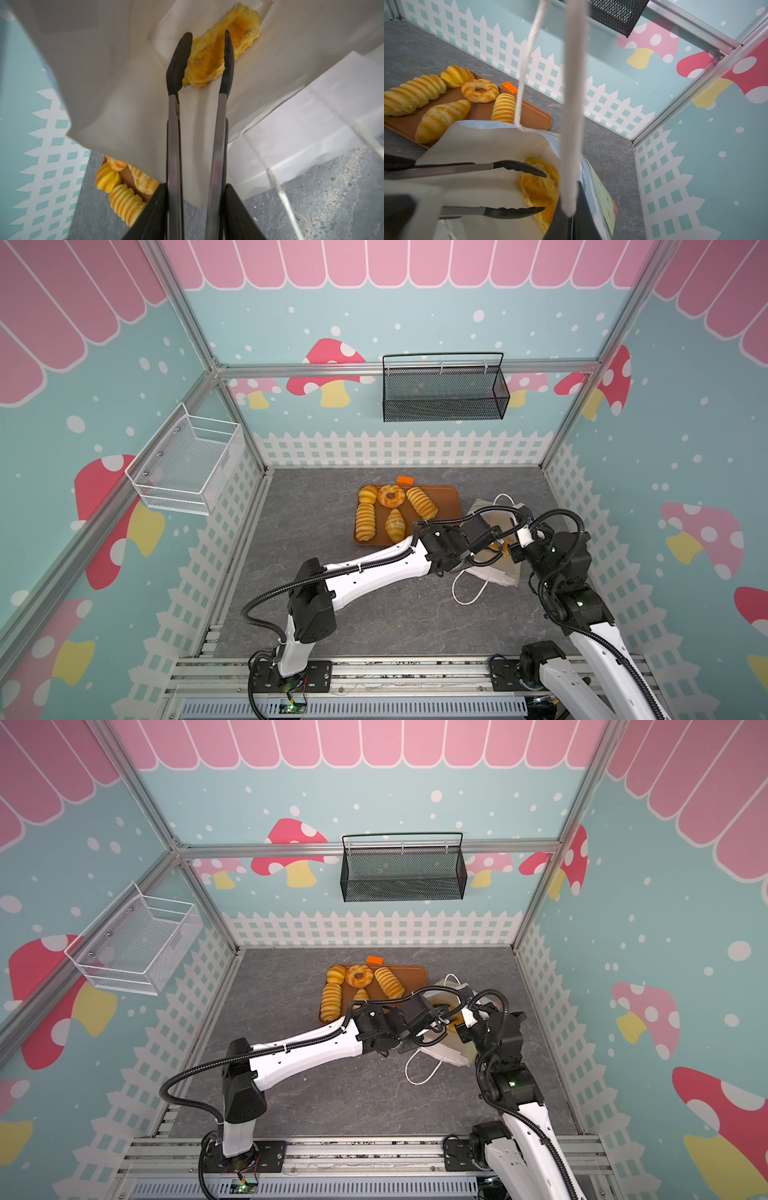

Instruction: Take the fake bread out of the paper bag

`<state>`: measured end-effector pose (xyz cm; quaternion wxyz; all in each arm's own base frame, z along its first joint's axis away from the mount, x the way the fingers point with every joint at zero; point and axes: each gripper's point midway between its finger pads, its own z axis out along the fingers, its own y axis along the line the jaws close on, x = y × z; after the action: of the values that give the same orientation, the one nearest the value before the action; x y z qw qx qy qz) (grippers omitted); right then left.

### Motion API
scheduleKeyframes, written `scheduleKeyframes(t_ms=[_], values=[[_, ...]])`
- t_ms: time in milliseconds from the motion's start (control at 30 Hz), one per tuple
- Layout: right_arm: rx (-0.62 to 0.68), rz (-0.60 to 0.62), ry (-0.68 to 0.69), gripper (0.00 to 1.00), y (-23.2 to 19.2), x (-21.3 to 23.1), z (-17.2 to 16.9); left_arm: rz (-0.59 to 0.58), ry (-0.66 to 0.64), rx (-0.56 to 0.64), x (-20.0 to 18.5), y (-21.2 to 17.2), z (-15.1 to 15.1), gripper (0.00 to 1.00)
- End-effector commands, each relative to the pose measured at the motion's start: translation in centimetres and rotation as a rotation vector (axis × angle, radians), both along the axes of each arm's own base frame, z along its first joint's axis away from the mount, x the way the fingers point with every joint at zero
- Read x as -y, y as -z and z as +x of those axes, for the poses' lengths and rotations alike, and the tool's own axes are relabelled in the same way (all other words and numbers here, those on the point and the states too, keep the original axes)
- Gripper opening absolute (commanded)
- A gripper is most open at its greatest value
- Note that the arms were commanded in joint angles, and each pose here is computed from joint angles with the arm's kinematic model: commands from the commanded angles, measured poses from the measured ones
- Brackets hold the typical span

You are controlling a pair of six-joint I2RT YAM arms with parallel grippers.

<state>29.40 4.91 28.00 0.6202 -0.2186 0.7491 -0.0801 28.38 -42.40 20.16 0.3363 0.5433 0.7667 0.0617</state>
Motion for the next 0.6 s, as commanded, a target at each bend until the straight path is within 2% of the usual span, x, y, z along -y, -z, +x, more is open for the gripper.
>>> scheduleKeyframes(t_ms=[0,200,567], values=[[0.022,0.008,-0.031,0.00,-0.4,-0.6,0.0,0.017,-0.057,0.002,-0.9,-0.7,1.1,0.43],[0.016,-0.003,-0.033,0.00,-0.1,-0.6,0.1,0.061,-0.040,-0.003,-0.9,-0.1,1.3,0.46],[-0.013,0.040,-0.034,0.00,-0.4,-0.9,0.5,0.078,-0.050,0.087,-0.1,-0.3,2.8,0.46]])
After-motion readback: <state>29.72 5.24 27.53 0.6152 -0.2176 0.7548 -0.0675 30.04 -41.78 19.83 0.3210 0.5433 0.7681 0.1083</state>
